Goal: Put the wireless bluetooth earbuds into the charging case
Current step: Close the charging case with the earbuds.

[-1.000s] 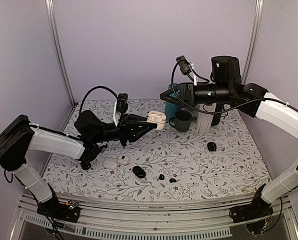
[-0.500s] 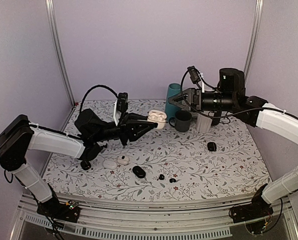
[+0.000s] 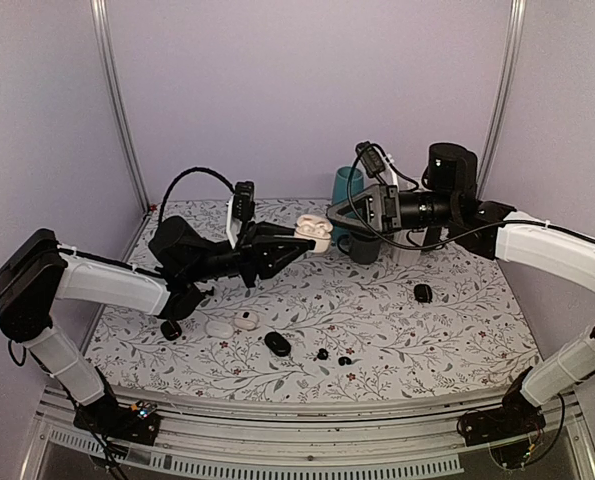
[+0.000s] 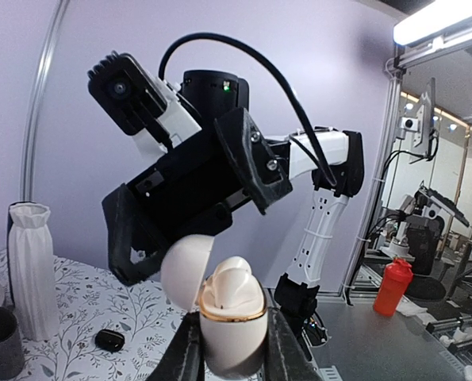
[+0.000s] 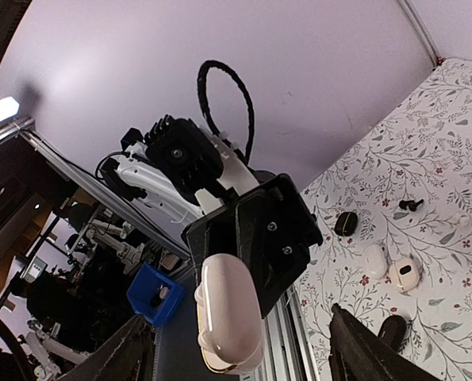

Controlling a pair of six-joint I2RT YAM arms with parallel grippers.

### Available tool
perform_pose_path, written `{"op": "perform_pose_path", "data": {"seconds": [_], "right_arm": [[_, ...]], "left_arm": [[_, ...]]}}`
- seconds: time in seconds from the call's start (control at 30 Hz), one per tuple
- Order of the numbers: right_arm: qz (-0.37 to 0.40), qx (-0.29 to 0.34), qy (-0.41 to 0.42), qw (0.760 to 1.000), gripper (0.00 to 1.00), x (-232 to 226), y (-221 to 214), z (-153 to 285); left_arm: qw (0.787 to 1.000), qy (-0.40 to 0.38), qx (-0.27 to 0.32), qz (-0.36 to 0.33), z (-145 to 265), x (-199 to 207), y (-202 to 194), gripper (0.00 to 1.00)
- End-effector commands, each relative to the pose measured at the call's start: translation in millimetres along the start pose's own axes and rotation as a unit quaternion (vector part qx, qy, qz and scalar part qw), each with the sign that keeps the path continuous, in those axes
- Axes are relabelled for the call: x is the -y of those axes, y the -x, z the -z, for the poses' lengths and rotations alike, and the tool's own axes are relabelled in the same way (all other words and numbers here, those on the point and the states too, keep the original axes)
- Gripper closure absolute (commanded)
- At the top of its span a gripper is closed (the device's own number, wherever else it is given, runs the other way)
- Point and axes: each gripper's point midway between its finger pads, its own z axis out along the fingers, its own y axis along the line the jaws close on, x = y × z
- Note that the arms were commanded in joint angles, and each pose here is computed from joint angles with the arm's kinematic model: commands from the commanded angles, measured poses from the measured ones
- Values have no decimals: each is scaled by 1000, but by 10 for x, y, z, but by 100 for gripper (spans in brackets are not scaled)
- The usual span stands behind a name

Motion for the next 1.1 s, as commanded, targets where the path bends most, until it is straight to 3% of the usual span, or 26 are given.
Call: {"op": "perform_pose_path", "data": {"seconds": [0.0,0.37,0.73,1.07], "right_arm": [[13,-39,62,997,24,-236,-120,-125],[102,-1,58,993,29,-556,59,-5],[134,13,-78,988,38,-19,49,-19],[156,5,-58,986,44,-23,-95,-117]], "left_arm": [[1000,5,17,-14,-42,-61,113,100],[999,42,11,29,11,-251,20,100],[998,34,20,41,12,-195,102,100],[997,39,29,61,6,-218,189,100]]}}
